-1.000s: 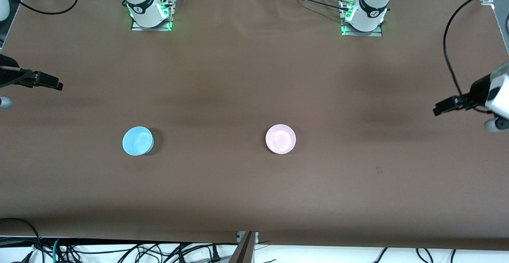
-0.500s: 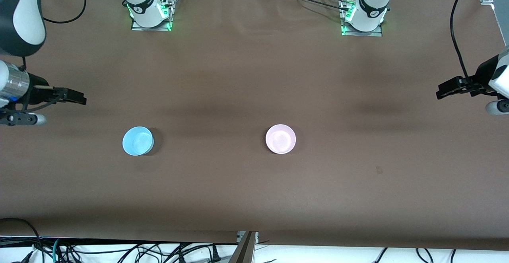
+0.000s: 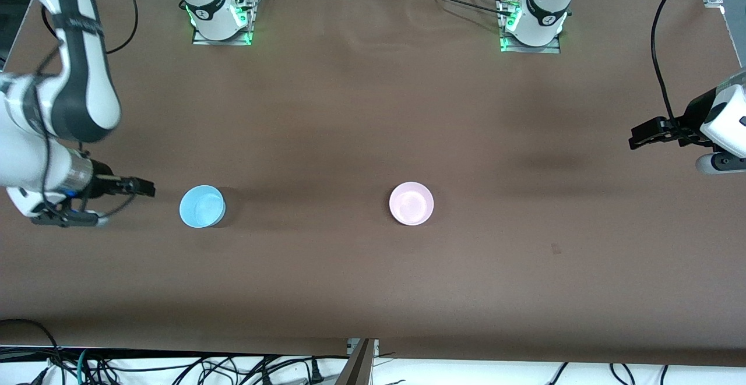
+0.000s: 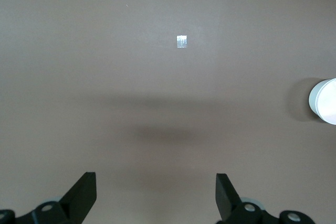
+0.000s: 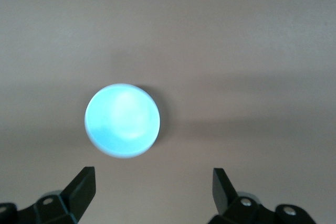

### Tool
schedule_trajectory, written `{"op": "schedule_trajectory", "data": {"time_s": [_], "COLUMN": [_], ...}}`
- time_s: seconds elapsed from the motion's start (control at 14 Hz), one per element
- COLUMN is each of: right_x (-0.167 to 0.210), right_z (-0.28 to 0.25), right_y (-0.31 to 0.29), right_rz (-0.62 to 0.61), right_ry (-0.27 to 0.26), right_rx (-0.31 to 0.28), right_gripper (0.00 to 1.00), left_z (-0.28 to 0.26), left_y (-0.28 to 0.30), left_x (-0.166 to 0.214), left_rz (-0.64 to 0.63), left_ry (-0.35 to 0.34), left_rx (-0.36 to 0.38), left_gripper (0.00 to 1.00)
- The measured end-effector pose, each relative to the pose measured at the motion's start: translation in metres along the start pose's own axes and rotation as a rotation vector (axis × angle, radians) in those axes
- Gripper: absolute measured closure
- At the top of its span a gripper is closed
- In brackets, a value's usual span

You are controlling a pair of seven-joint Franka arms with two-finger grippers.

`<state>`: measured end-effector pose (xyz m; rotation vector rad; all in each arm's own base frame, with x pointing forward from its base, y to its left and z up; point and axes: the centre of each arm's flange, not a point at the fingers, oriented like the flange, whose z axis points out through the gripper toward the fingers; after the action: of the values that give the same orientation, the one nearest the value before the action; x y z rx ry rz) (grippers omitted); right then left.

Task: Stack pink and blue bowls on white bowl
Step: 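Lower the right gripper to the light blue bowl's rim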

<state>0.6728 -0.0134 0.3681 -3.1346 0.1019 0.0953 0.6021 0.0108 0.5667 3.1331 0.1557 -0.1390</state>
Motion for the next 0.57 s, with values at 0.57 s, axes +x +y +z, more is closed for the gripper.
{"op": "schedule_trajectory", "data": {"time_s": [0.57], "right_x": [-0.008], "right_z": [0.101], "right_y": [-0.015], "right_rz": [0.018], "right_ry": [-0.007], "right_rx": [-0.017], "right_gripper": [0.01], "left_z": [0.000], "left_y": [-0.003], "left_x": [0.000], "left_rz": [-0.004], "left_ry": [0.001], "left_rx": [0.000], "left_gripper": [0.00]}}
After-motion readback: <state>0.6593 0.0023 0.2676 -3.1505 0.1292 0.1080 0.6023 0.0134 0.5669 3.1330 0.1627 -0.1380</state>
